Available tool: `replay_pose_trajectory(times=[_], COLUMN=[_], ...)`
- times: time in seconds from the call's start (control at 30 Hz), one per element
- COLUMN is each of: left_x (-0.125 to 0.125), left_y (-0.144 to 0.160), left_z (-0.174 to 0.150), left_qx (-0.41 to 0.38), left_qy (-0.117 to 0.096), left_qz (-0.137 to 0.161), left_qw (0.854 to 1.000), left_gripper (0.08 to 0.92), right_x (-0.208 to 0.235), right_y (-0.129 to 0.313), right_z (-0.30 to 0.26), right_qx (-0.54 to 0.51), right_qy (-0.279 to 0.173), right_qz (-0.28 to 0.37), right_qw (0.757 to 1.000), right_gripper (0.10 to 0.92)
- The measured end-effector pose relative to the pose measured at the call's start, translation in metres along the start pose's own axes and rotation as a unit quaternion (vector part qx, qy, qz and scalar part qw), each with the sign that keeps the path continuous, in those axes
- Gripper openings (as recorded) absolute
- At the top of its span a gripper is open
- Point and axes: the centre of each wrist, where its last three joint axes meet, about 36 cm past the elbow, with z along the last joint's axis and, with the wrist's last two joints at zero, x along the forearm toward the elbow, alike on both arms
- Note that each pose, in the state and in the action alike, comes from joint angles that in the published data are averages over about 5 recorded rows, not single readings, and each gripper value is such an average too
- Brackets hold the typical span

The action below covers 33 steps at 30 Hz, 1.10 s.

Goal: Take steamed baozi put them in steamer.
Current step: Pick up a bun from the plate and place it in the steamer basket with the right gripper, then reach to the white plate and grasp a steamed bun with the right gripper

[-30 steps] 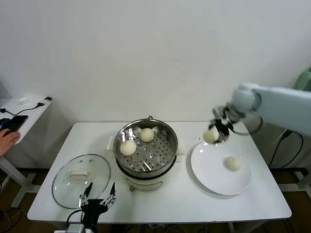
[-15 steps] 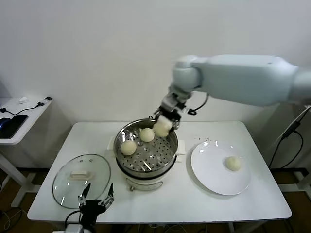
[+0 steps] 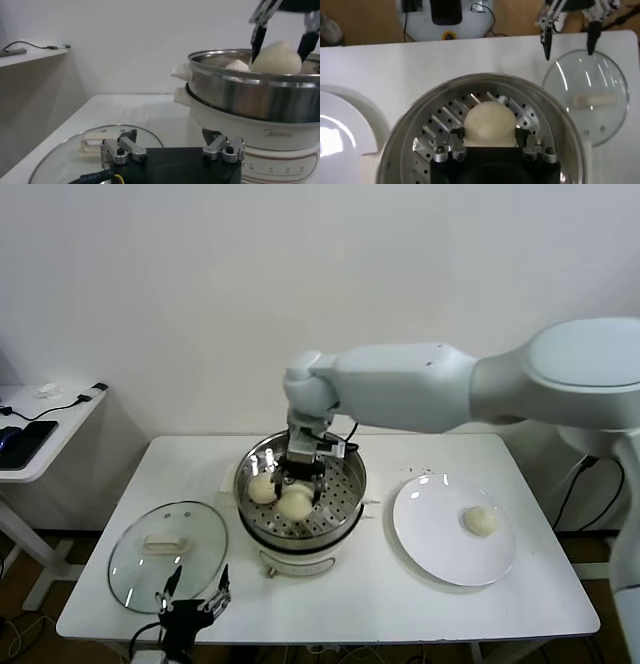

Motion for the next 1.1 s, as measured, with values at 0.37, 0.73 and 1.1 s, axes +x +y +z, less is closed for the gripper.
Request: replay_pose_trajectory(times=[0.37, 0.73, 1.1], left_x=[0.0, 0.0, 0.0], left_y=[0.001, 0.0, -0.001], left_z=[0.002, 0.002, -0.002], left_qx=[0.001, 0.001, 0.002], left_qy=[0.002, 0.002, -0.004], left_qz=[-0.001, 0.0, 0.003], left_qw=[1.0, 1.0, 1.0], left_gripper=[0.823, 0.823, 0.823], right_x=[-0.031, -0.016, 0.073], right_y=[-0.009, -0.006, 0.064], right_z=[0.007, 0.016, 0.062], right_qx=[0.022, 0.022, -0.1], right_qy=[-0.023, -0.029, 0.019], right_qz=[-0.013, -0.009, 0.025], right_qw=[0.999, 0.999, 0.995], right_gripper=[0.684, 0.821, 0.823])
